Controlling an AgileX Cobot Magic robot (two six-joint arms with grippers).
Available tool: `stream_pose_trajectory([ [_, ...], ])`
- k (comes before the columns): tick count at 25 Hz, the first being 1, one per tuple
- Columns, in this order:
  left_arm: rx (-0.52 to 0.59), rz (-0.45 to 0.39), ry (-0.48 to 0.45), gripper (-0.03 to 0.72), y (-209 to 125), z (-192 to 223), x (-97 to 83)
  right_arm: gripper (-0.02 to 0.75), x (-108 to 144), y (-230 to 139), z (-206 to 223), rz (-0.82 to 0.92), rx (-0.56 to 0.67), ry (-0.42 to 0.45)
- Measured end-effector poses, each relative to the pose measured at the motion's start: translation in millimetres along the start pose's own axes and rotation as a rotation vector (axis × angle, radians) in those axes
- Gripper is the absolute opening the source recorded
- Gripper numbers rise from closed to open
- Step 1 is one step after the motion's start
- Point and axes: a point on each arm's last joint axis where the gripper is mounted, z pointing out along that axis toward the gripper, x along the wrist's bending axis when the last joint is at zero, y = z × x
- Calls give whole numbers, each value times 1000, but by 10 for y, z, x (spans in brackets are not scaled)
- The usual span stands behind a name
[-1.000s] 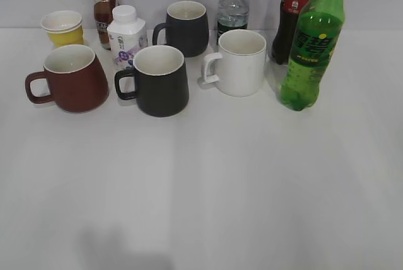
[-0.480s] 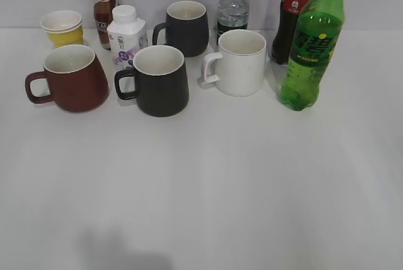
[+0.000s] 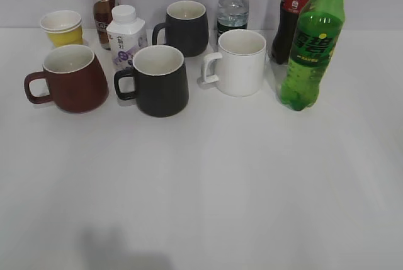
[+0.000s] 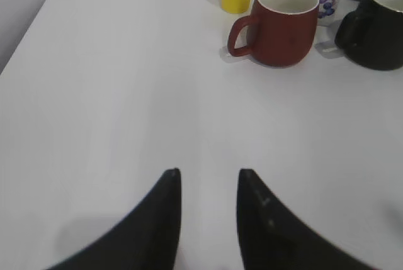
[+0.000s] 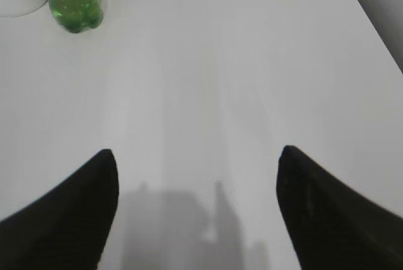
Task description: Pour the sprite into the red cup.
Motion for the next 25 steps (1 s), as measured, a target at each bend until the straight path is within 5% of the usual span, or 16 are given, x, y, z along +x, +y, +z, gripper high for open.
stream_pose_trajectory([
  [9, -257, 6, -19, 239, 382, 225, -20, 586, 24, 315, 171, -1, -179, 15],
  [20, -342, -30, -37, 239, 293, 1237, -49, 585, 181, 613, 938, -1, -244, 127],
  [25, -280, -41, -26, 241, 292, 1690, -52, 585, 310, 657, 1328, -45, -191, 174],
])
